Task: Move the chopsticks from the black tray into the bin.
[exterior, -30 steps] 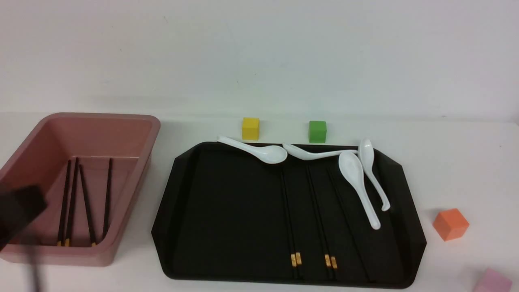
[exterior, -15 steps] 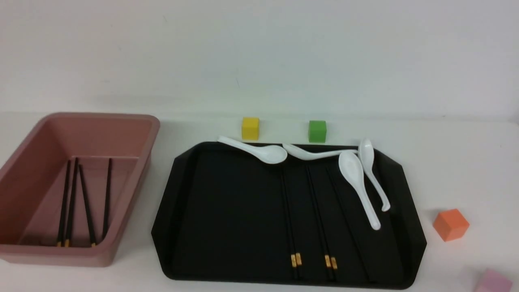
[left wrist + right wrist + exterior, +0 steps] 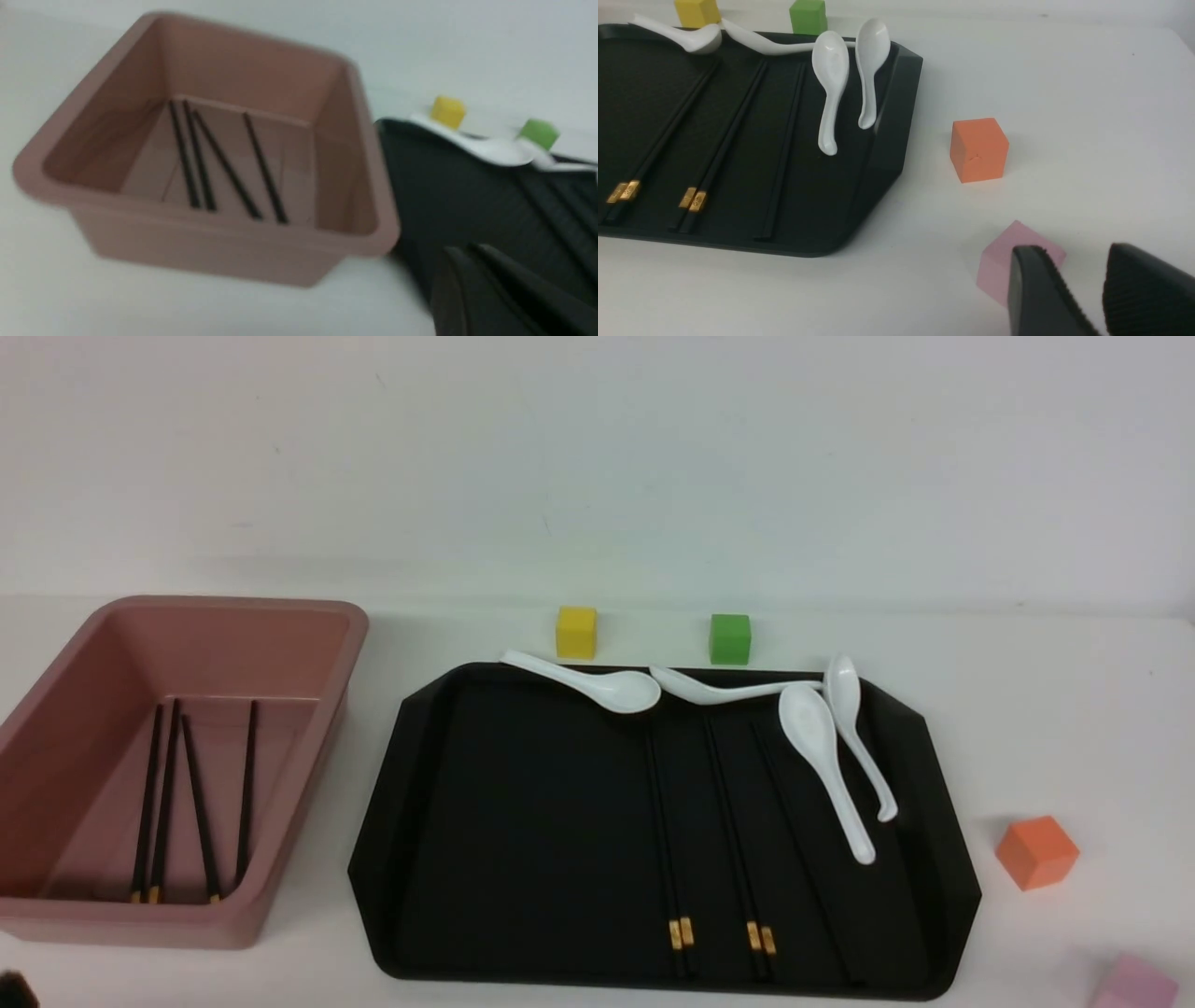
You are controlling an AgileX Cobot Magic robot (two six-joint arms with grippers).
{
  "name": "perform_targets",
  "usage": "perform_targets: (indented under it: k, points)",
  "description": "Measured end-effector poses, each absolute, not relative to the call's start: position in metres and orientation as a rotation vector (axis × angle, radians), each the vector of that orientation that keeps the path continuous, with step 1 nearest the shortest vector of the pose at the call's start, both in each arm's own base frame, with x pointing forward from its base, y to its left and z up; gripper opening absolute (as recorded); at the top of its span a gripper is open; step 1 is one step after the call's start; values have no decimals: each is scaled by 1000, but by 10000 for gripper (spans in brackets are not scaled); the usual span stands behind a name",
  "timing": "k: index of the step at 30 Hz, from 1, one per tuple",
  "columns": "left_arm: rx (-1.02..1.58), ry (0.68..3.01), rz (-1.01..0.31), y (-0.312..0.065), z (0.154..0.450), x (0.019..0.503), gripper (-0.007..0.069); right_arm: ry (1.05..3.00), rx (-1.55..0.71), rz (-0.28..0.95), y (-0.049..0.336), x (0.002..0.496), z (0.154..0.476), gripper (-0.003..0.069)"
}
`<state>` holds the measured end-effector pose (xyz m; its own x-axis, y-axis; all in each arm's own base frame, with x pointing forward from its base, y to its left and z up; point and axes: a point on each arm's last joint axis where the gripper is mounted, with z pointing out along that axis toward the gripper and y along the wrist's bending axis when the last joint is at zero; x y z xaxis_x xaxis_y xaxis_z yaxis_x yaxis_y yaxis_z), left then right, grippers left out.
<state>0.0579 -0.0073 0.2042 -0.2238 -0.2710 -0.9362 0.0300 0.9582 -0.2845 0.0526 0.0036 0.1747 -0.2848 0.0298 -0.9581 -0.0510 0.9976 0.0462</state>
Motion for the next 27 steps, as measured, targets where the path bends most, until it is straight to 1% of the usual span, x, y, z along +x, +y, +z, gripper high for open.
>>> perform_targets:
  k: [4, 7, 12, 27]
  points:
    - [-182, 1783, -312, -7, 183, 57, -13, 1858, -15, 78, 4, 53, 175, 240]
    - [-189, 1781, -323, -7, 180, 55, -13, 1858, -15, 78, 4, 53, 175, 240]
    - [-198, 1869, -309, -7, 171, 52, -13, 1858, -15, 78, 4, 53, 175, 240]
    - [-205, 1880, -310, -7, 170, 52, -13, 1858, -15, 78, 4, 53, 175, 240]
